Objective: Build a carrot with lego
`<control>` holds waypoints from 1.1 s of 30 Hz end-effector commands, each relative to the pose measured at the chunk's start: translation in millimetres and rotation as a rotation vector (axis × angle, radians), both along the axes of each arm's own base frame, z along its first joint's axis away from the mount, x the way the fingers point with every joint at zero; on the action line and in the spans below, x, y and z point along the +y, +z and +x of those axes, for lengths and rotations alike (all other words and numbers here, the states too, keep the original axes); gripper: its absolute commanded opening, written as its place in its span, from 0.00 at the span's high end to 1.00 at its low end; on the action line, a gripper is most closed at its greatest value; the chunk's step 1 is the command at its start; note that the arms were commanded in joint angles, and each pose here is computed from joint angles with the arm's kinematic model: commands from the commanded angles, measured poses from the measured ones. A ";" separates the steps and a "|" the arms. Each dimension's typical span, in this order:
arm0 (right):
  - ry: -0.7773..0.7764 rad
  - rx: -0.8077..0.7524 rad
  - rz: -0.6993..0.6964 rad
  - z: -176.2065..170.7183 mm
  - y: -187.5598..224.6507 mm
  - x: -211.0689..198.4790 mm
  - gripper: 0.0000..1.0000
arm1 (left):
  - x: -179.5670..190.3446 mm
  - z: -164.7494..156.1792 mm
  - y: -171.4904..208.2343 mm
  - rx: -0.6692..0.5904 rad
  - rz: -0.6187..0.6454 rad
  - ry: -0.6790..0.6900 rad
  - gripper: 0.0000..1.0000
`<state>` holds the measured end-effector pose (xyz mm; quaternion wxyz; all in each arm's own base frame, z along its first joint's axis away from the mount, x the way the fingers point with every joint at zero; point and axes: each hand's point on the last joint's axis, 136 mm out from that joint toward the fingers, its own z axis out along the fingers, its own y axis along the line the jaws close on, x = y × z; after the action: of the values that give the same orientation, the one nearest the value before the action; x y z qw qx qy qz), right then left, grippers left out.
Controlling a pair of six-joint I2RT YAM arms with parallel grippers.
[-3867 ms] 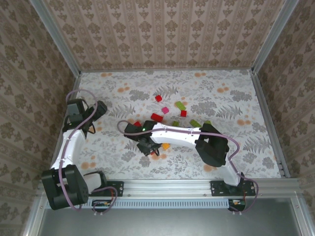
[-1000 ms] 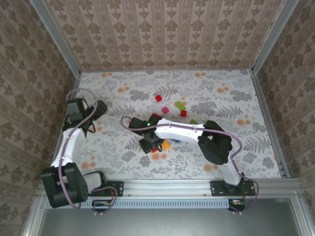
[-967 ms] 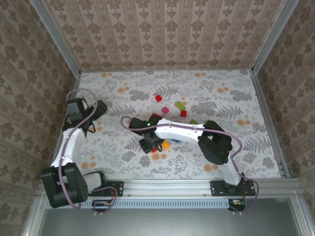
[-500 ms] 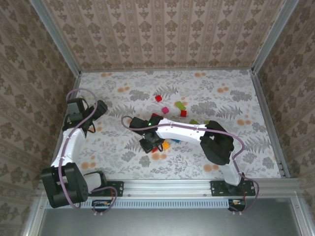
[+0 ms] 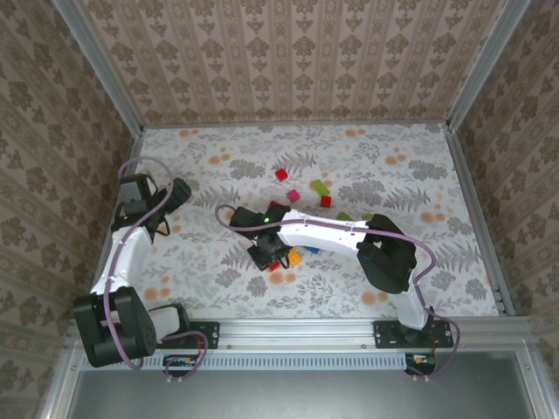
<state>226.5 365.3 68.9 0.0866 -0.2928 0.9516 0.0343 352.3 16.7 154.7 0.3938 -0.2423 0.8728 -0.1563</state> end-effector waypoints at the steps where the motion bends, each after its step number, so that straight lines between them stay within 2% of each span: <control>1: 0.010 -0.005 0.002 1.1 5.2 -3.1 0.59 | -2.2 7.4 15.3 -0.037 -0.008 -0.008 0.01; 15: 0.034 0.025 -0.052 -1.3 -9.0 -6.5 0.63 | -2.2 7.5 14.6 -0.036 -0.007 -0.009 0.01; 26: 0.061 0.065 -0.102 -5.9 -26.6 -10.1 0.62 | -3.1 7.1 13.9 -0.032 -0.007 -0.012 0.01; 33: 0.058 0.067 -0.098 -7.6 -23.1 -12.3 0.63 | -2.9 7.7 14.3 -0.035 -0.009 -0.011 0.01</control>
<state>228.0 368.1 67.9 0.0820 -0.3162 0.9447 0.0277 352.4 16.7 155.0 0.3941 -0.2423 0.8727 -0.1564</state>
